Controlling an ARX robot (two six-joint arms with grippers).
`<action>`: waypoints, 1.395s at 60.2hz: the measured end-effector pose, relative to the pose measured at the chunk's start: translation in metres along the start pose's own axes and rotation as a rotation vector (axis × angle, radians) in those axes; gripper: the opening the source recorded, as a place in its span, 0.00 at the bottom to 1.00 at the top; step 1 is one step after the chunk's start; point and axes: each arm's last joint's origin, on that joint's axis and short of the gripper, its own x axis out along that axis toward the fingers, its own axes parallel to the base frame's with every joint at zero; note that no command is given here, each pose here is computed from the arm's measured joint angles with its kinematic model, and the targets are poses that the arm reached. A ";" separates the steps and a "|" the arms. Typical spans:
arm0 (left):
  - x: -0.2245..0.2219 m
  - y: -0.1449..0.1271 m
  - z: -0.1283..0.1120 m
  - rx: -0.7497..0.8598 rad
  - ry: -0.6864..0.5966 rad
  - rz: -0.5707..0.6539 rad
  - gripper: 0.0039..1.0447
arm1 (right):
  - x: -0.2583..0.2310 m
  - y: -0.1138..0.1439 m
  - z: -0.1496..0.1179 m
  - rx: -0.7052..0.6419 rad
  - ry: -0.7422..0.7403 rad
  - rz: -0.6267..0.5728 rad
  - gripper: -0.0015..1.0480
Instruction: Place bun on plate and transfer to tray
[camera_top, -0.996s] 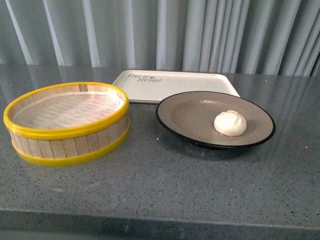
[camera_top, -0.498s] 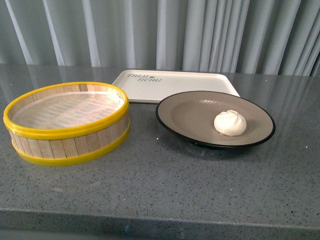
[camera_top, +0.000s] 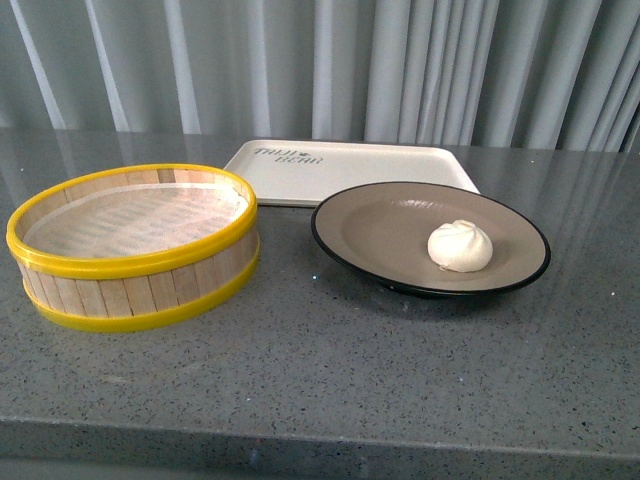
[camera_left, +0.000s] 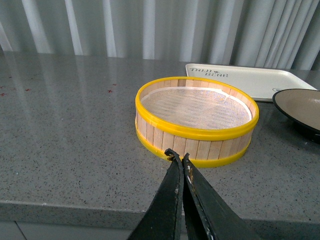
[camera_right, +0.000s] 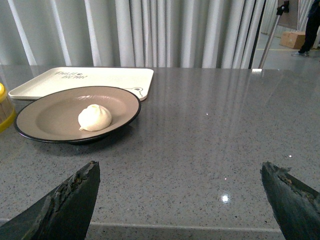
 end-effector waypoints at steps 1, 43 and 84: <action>0.000 0.000 0.000 0.000 0.000 0.000 0.04 | 0.000 0.000 0.000 0.000 0.000 0.000 0.92; -0.012 0.000 -0.003 0.000 0.007 -0.001 0.66 | 0.000 0.000 0.000 0.000 0.000 0.000 0.92; -0.012 0.000 -0.003 0.000 0.006 -0.002 0.94 | 0.020 0.006 0.018 0.323 0.136 -0.011 0.92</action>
